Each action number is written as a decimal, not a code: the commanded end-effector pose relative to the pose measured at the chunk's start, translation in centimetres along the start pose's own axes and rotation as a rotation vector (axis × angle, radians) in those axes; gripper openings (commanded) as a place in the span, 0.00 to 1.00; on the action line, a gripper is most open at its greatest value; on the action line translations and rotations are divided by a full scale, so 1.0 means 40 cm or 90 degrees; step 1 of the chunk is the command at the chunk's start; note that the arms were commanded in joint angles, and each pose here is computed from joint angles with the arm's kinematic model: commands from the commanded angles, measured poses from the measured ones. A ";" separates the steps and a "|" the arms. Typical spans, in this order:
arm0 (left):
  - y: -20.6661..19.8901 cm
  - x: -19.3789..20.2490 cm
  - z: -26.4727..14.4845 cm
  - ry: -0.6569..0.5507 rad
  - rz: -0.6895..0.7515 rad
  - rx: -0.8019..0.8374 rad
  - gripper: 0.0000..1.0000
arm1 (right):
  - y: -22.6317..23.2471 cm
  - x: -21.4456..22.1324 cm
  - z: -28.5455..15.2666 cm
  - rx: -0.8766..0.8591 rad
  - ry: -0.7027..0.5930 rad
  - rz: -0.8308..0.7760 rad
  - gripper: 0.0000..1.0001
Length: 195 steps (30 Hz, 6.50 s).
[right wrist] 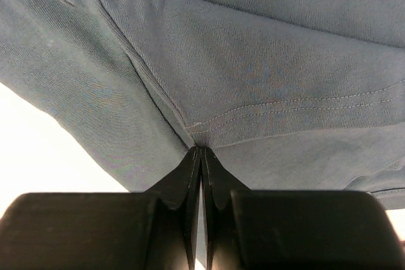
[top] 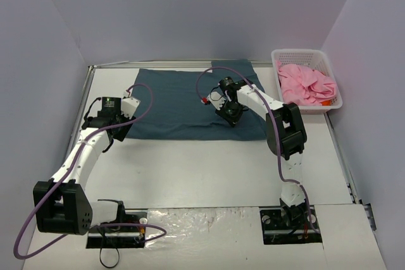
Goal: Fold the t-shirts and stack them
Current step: Fold the flattened tshirt in 1/3 of the way
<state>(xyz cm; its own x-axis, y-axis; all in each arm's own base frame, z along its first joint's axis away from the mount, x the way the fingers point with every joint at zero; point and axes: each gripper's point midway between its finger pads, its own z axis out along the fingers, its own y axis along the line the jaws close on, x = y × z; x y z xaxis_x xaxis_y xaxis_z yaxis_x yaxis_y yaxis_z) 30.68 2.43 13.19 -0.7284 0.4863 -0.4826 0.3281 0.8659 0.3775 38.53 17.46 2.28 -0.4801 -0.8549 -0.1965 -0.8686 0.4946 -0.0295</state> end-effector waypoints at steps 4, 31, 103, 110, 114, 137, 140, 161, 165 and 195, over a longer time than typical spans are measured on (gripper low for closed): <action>0.003 0.001 -0.009 0.000 -0.011 0.000 0.45 | -0.001 0.003 -0.023 0.000 0.005 0.004 0.00; -0.001 0.003 -0.002 0.003 -0.009 0.005 0.45 | 0.003 -0.019 0.020 0.003 0.023 -0.012 0.35; -0.008 0.001 -0.001 0.001 -0.009 0.014 0.45 | -0.060 -0.051 -0.095 0.071 -0.013 -0.007 0.00; -0.009 0.008 0.003 0.007 -0.006 0.014 0.45 | -0.071 -0.078 -0.091 0.086 -0.015 -0.022 0.00; -0.008 0.009 0.004 0.007 -0.006 0.012 0.45 | -0.075 -0.094 -0.087 0.089 -0.018 -0.029 0.00; -0.012 0.018 0.010 0.014 -0.002 0.013 0.45 | -0.097 -0.139 -0.042 0.142 0.026 -0.103 0.00; -0.011 0.017 0.009 0.012 -0.004 0.012 0.45 | -0.100 -0.146 -0.038 0.148 0.029 -0.107 0.00; -0.011 0.018 0.009 0.011 -0.003 0.011 0.45 | -0.082 -0.205 -0.019 0.173 0.034 -0.160 0.00; -0.012 0.019 0.009 0.012 -0.003 0.012 0.45 | -0.086 -0.215 -0.015 0.179 0.033 -0.163 0.00; -0.013 0.023 0.012 0.017 -0.001 0.015 0.45 | -0.073 -0.278 0.025 0.191 0.020 -0.196 0.00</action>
<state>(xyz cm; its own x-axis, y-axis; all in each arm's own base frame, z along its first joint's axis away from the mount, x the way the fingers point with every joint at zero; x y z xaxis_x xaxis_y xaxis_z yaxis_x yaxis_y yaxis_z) 30.04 2.10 11.66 -0.7429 0.4895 -0.4567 0.3560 0.8666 0.3497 46.30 25.55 2.89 -0.2203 -0.9675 -0.1241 -0.9043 0.2502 -0.3458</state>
